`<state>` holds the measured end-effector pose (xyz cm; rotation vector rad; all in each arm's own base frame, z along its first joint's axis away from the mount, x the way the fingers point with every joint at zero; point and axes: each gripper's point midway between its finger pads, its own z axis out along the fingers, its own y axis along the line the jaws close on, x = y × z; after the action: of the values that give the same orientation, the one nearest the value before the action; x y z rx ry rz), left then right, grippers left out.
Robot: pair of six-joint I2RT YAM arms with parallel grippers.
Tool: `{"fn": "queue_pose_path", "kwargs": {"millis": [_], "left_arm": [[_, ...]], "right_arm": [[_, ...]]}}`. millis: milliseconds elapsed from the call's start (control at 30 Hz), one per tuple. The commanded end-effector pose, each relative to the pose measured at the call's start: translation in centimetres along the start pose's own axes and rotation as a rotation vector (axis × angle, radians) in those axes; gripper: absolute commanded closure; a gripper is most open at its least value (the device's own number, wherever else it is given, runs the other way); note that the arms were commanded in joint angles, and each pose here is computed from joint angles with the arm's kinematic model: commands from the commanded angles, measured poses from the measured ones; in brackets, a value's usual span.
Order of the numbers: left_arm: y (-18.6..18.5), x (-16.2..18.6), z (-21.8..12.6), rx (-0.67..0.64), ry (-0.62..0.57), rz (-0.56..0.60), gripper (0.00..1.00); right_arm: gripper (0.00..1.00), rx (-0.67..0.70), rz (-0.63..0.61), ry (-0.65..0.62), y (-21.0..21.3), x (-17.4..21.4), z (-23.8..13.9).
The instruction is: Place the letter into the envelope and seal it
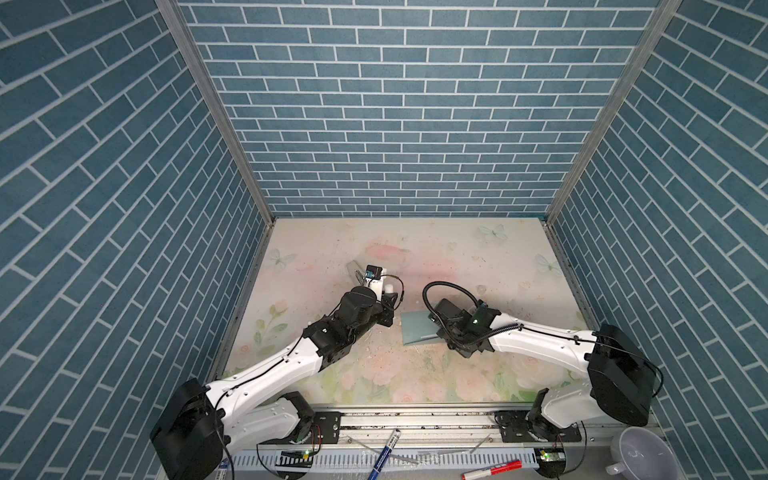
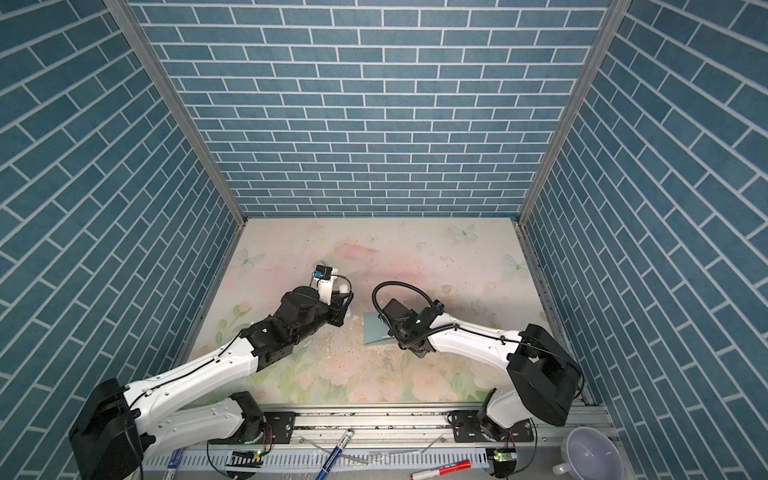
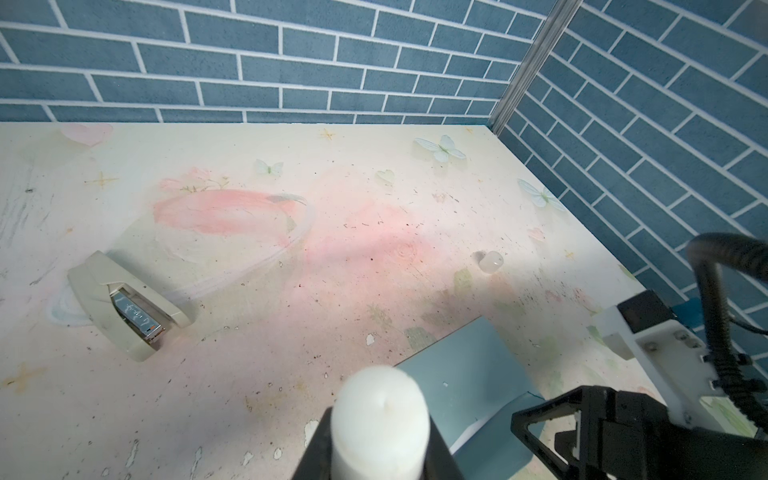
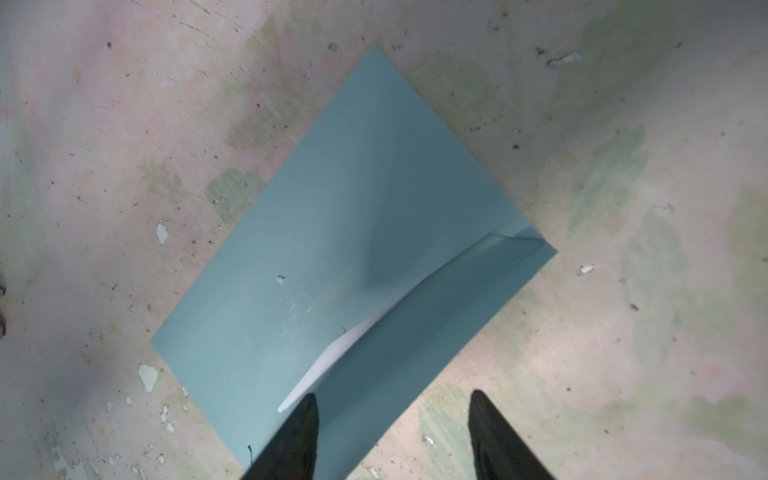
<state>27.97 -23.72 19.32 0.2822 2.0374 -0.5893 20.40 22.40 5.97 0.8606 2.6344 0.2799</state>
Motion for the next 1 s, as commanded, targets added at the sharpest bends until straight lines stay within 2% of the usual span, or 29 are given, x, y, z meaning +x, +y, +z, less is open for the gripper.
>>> {"fn": "queue_pose_path", "kwargs": {"millis": [0, 233, 400, 733, 800, 967], "left_arm": [[0.3, -0.1, -0.1, -0.007, -0.012, 0.002, 1.0], [0.3, 0.0, 0.1, -0.006, -0.008, 0.003, 1.0], [0.3, 0.1, 0.1, -0.008, -0.008, 0.005, 1.0], [0.4, 0.1, 0.1, -0.01, -0.01, 0.007, 1.0], [0.4, 0.2, 0.0, -0.011, -0.01, 0.006, 1.0], [0.5, 0.2, -0.1, -0.009, -0.019, 0.006, 1.0]], "right_arm": [[0.5, -0.03, 0.048, 0.017, 1.5, 0.4, -0.2], [0.8, -0.022, 0.037, 0.017, 1.2, 0.5, 0.5], [0.98, -0.042, -0.051, -0.005, 1.6, 0.2, 0.5], [1.0, -0.178, -0.478, -0.107, 3.9, -2.9, -1.3], [1.0, -0.24, -0.556, -0.087, 4.5, -3.4, -1.7], [1.0, -0.358, -0.654, -0.006, 5.1, -4.6, -2.6]]}}
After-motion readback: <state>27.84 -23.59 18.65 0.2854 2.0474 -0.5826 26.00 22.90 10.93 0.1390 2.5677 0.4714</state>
